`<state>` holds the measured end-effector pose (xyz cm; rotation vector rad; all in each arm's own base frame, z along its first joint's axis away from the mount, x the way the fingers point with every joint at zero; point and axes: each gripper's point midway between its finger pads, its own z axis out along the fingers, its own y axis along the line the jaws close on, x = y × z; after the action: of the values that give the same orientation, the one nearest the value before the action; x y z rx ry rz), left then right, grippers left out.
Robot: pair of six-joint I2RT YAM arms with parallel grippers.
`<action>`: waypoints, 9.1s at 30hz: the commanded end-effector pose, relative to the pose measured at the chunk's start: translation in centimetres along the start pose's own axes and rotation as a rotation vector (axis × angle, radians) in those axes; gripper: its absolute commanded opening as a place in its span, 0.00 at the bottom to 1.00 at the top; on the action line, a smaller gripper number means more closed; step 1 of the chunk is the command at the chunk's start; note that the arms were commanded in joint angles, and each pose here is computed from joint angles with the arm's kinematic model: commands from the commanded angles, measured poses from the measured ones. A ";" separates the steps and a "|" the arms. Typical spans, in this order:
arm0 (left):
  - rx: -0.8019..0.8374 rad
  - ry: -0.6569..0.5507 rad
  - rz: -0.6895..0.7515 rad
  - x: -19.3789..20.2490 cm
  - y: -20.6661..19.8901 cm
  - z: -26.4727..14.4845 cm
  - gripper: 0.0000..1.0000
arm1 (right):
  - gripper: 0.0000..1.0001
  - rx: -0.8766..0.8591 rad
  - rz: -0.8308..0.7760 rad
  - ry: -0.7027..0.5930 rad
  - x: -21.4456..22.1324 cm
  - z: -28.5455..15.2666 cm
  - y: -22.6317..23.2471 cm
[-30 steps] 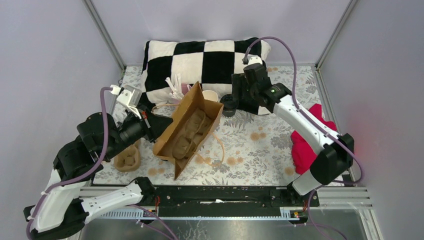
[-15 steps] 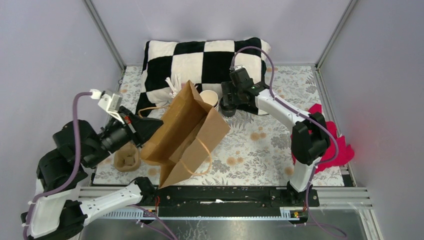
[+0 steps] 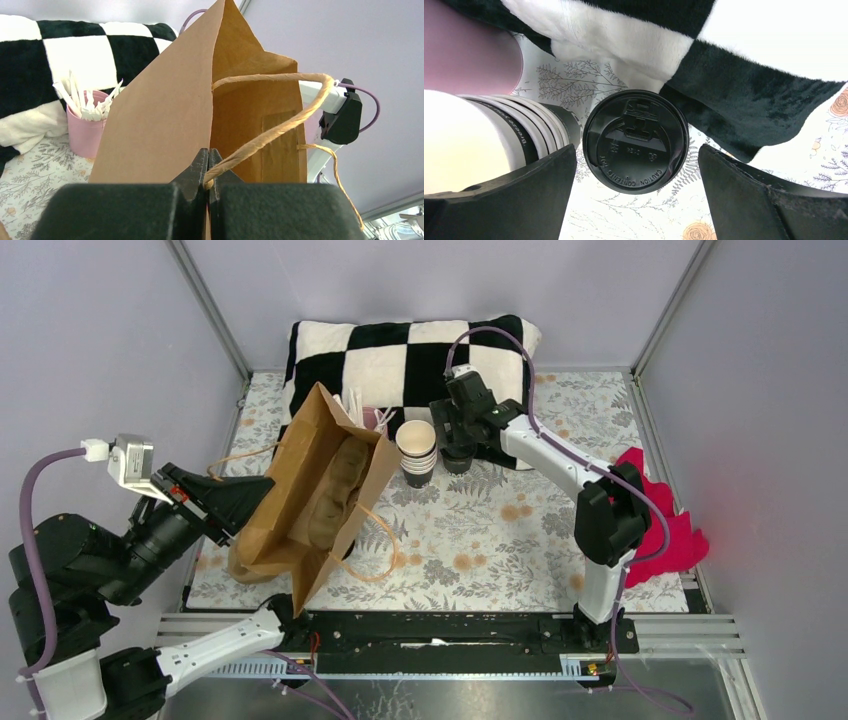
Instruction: Pack the takeout coffee
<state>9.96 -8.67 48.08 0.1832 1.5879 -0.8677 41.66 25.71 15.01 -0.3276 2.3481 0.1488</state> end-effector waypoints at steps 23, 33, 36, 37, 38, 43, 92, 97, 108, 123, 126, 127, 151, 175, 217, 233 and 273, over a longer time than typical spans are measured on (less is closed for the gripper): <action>-0.013 -0.043 -0.014 -0.7 0.4 -0.7 0.00 | 0.87 0.045 -0.065 0.036 0.2 2.2 0.6; -0.004 -0.017 -0.011 -0.2 0.1 0.1 0.00 | 0.84 0.070 -0.064 0.014 -0.2 1.0 -0.1; 0.021 -0.009 -0.020 -0.1 -0.6 0.5 0.00 | 0.84 0.077 -0.049 -0.016 -0.6 -0.4 -0.6; 0.044 -0.005 -0.027 -0.1 -1.0 0.7 0.00 | 0.84 0.078 -0.041 -0.034 -0.9 -1.4 -0.9; 0.068 0.001 -0.034 0.1 -1.6 0.9 0.00 | 0.83 0.079 -0.036 -0.045 -0.9 -2.0 -1.0; 0.196 0.039 -0.083 1.2 -4.4 3.0 0.00 | 0.82 0.107 0.004 -0.106 -1.0 -6.6 -2.9; 0.322 0.095 -0.040 6.2 -6.4 9.4 0.00 | 0.80 0.316 0.026 0.452 19.6 -16.5 -9.1; 0.413 0.106 -0.032 6.6 -7.7 8.8 0.00 | 0.81 0.366 0.044 0.487 21.5 -15.9 -9.9; 0.423 0.115 -0.023 6.8 -7.8 8.8 0.00 | 0.75 0.324 0.127 0.332 20.3 -11.7 -9.9; 0.424 0.128 -0.036 7.3 -7.9 9.0 0.00 | 0.68 0.340 0.114 0.182 18.0 -8.2 -10.0; 0.427 0.137 -0.037 7.4 -7.9 9.2 0.00 | 0.71 0.336 0.120 0.152 17.1 -7.4 -9.8; 0.427 0.137 -0.037 7.5 -7.9 9.2 0.00 | 0.73 0.333 0.124 0.137 16.8 -7.1 -9.7; 0.404 0.139 -0.039 7.5 -7.5 8.9 0.00 | 0.71 0.477 0.101 -0.022 9.6 -1.7 -11.6; 0.382 0.142 -0.039 7.6 -7.1 9.1 0.00 | 0.45 0.222 0.343 -0.101 6.7 -3.4 -11.3; 0.403 0.162 -0.042 8.4 -7.4 9.6 0.00 | 0.79 0.536 -0.044 0.137 11.9 -4.1 -12.4; 0.391 0.155 -0.039 8.2 -7.1 9.1 0.00 | 0.41 0.457 0.027 0.048 10.6 -3.0 -11.1; 0.425 0.179 -0.050 8.7 -7.9 9.8 0.00 | 0.94 0.382 0.269 0.146 8.8 -7.1 -22.1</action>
<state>11.61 -23.02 41.68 0.5296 1.6529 -1.1928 36.08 5.60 14.05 0.2202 2.4279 0.0057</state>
